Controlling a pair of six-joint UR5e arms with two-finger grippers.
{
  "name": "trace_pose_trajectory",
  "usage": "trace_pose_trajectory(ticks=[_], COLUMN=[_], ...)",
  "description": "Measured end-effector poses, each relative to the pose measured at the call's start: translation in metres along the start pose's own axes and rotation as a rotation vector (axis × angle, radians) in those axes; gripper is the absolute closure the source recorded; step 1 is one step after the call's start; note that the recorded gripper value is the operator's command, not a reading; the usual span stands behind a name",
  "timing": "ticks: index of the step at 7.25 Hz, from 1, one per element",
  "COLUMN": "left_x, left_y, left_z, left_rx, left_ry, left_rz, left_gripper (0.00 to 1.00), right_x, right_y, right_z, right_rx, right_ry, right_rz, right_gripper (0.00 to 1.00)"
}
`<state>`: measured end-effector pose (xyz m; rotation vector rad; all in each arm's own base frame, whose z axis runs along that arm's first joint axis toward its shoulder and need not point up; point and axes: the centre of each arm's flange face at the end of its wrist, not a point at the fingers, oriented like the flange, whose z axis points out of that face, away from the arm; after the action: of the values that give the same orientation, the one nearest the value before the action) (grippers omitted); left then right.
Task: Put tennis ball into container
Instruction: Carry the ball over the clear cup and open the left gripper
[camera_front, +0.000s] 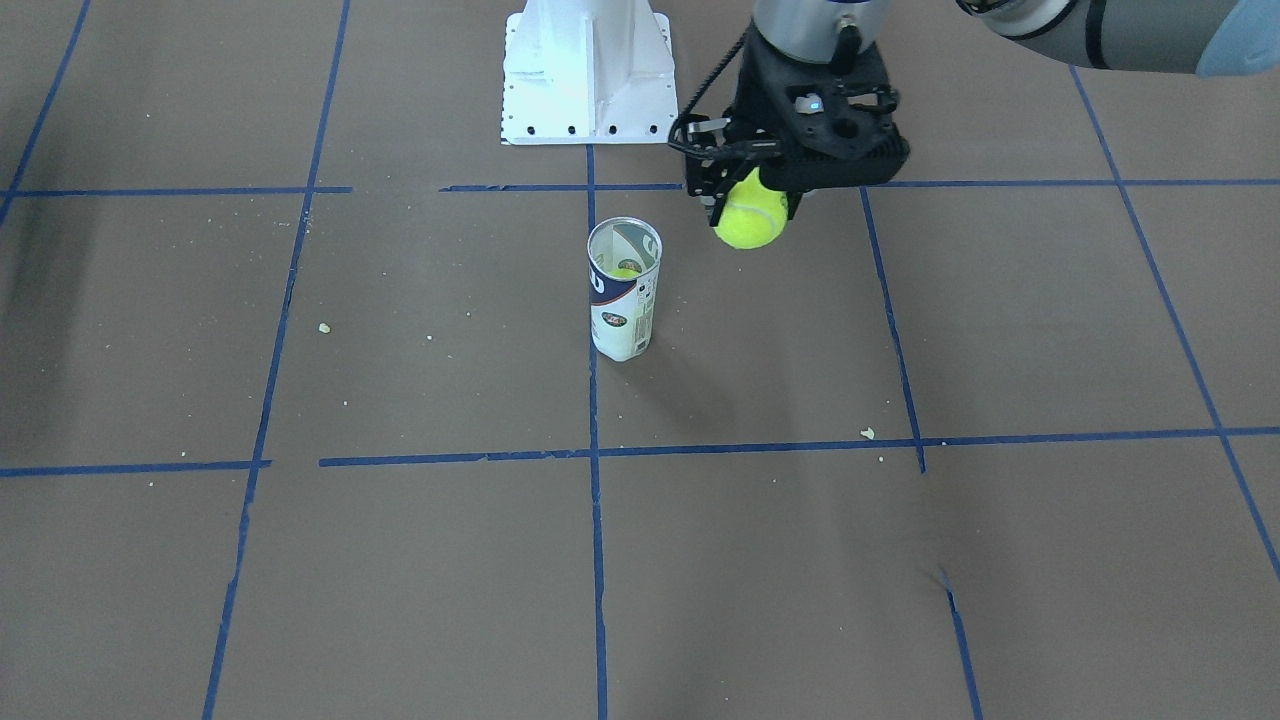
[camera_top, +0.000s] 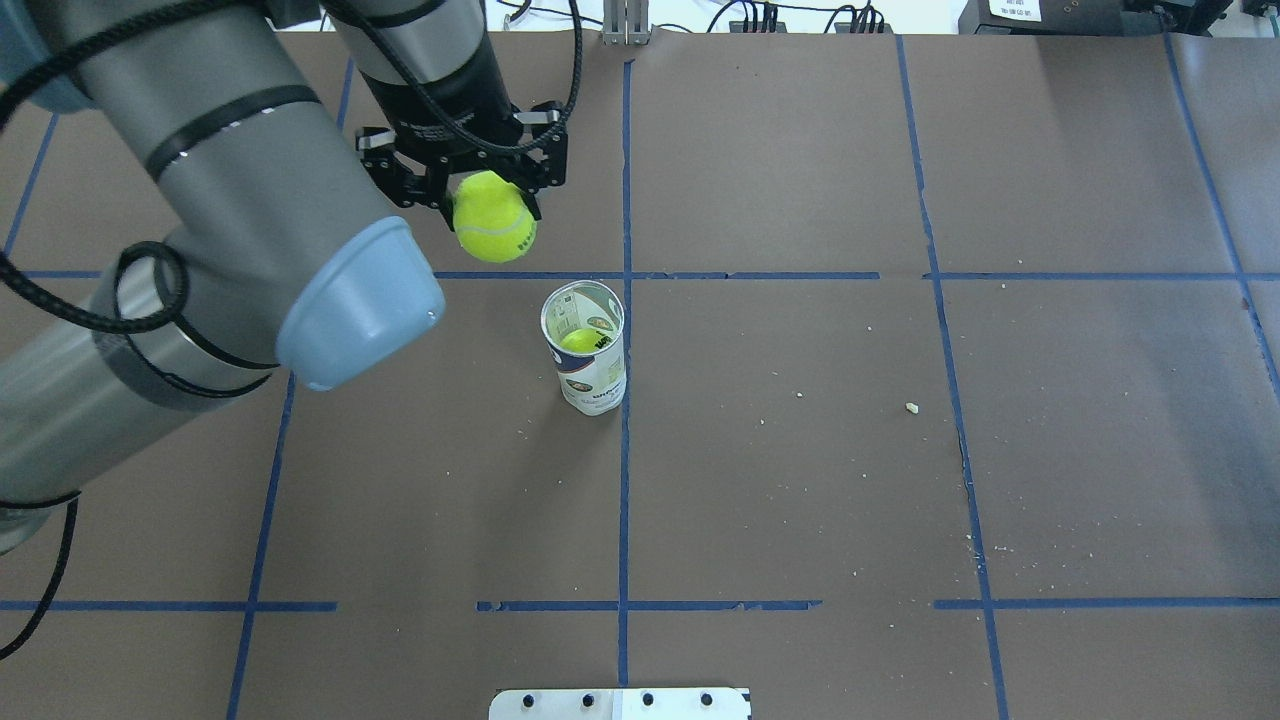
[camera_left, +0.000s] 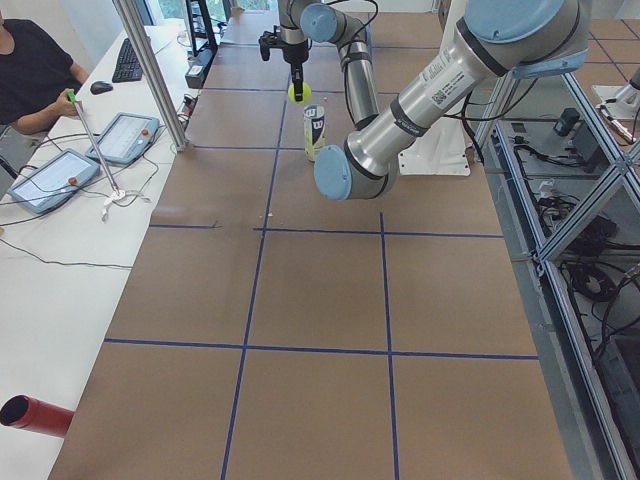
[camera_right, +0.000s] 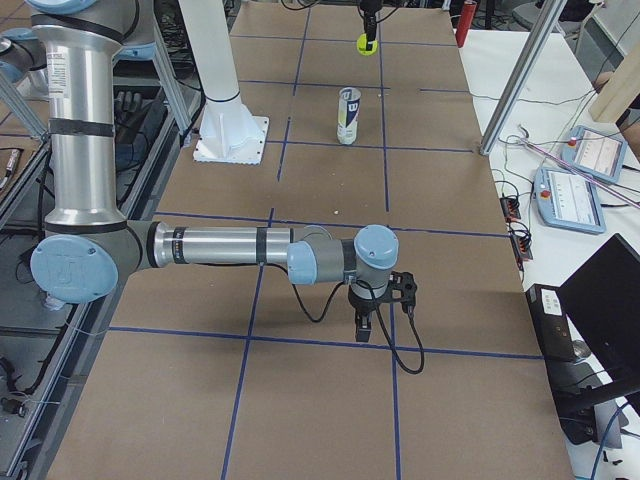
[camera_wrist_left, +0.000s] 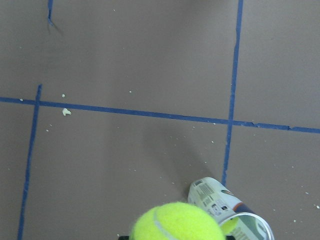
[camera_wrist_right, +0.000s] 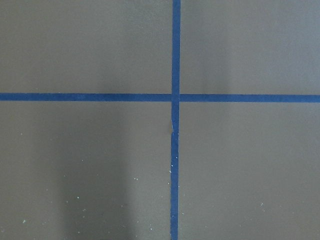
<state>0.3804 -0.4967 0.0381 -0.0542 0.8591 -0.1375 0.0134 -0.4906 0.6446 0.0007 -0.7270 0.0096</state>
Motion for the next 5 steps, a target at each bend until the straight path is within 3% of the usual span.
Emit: trace_pose_trajectory(ticks=[5], left_x=[0.035], left_y=[0.017], left_z=[0.055], left_rx=[-0.055], left_ry=[0.004], left_rz=[-0.005], left_gripper=[1.00], right_x=[0.000], right_y=[0.000], right_z=[0.000], right_rx=[0.000], right_ry=[0.000], right_rz=[0.000], right_gripper=[0.00])
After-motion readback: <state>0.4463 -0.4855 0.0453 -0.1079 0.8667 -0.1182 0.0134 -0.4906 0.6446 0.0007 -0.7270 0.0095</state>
